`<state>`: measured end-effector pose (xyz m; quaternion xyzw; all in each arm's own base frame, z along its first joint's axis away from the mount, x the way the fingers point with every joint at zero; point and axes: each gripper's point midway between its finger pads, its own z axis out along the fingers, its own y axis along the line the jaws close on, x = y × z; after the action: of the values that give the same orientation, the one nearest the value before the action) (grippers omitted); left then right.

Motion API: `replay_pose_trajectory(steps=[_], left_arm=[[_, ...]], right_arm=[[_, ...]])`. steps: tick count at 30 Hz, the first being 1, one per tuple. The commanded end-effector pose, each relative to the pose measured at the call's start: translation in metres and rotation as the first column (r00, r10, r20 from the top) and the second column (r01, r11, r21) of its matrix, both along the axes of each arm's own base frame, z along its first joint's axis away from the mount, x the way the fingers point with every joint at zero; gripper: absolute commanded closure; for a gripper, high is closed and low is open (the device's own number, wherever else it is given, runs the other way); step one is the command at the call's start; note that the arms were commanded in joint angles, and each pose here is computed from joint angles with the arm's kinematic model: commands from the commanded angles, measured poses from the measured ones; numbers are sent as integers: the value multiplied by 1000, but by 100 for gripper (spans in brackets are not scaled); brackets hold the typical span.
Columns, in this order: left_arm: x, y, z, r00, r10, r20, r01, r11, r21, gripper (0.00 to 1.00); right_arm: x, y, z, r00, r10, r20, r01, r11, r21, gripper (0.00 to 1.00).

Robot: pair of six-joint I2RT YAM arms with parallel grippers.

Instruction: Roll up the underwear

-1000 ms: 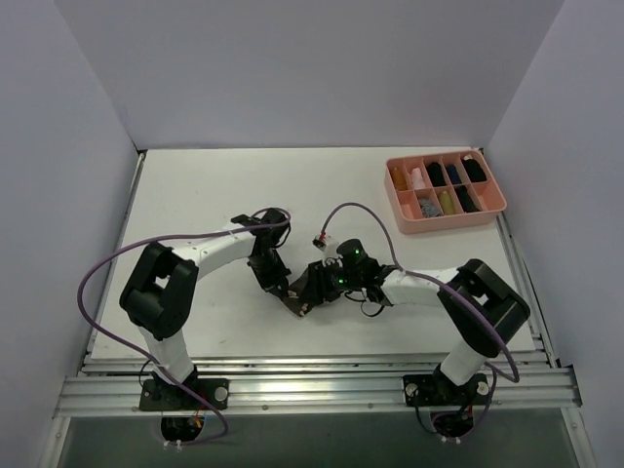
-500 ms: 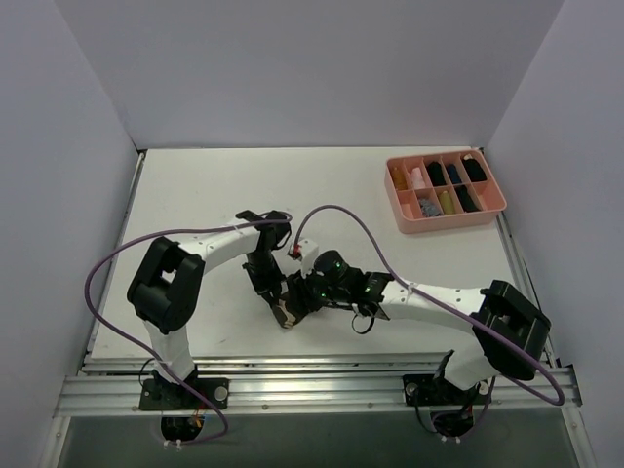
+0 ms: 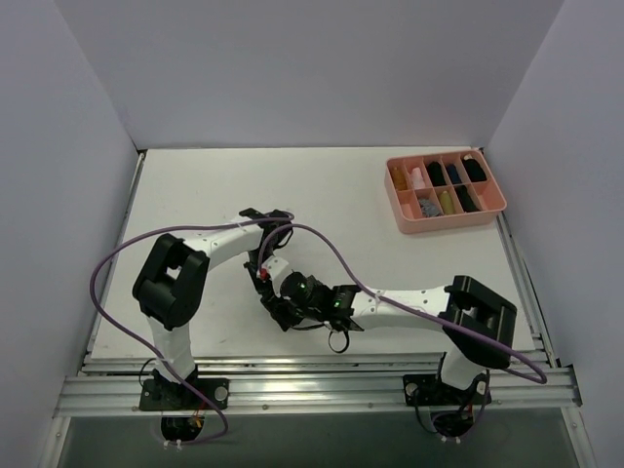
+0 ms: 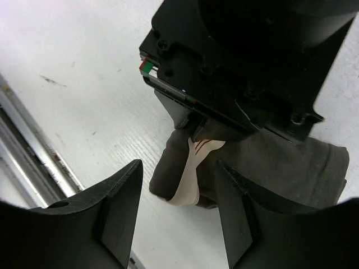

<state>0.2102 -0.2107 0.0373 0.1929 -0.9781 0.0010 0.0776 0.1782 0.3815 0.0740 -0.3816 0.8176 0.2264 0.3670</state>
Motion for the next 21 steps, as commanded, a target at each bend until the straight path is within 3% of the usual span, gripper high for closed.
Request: replay_pose_trajectory(steps=[1, 12, 15, 16, 18, 21], left_arm=[[-2, 2, -7, 1000, 2, -1, -2, 1000, 31, 98], [-6, 0, -7, 1000, 4, -4, -4, 1000, 23, 98], [-10, 3, -7, 1000, 21, -13, -21, 999, 33, 98], [-9, 3, -6, 999, 39, -4, -39, 999, 32, 98], [-9, 6, 1, 998, 63, 22, -63, 998, 18, 98], [-9, 17, 12, 992, 119, 50, -120, 993, 3, 90]], right_arm=[[9, 2, -4, 998, -26, 53, 29, 997, -66, 51], [0, 11, -28, 999, -34, 40, 39, 991, -126, 55], [0, 10, -33, 997, -68, 21, 70, 992, -109, 70], [-1, 8, -36, 997, -73, 7, 73, 992, -105, 84], [-4, -1, -48, 993, -107, -43, 103, 991, -88, 97], [-11, -23, -68, 977, -158, -146, 155, 988, -28, 100]])
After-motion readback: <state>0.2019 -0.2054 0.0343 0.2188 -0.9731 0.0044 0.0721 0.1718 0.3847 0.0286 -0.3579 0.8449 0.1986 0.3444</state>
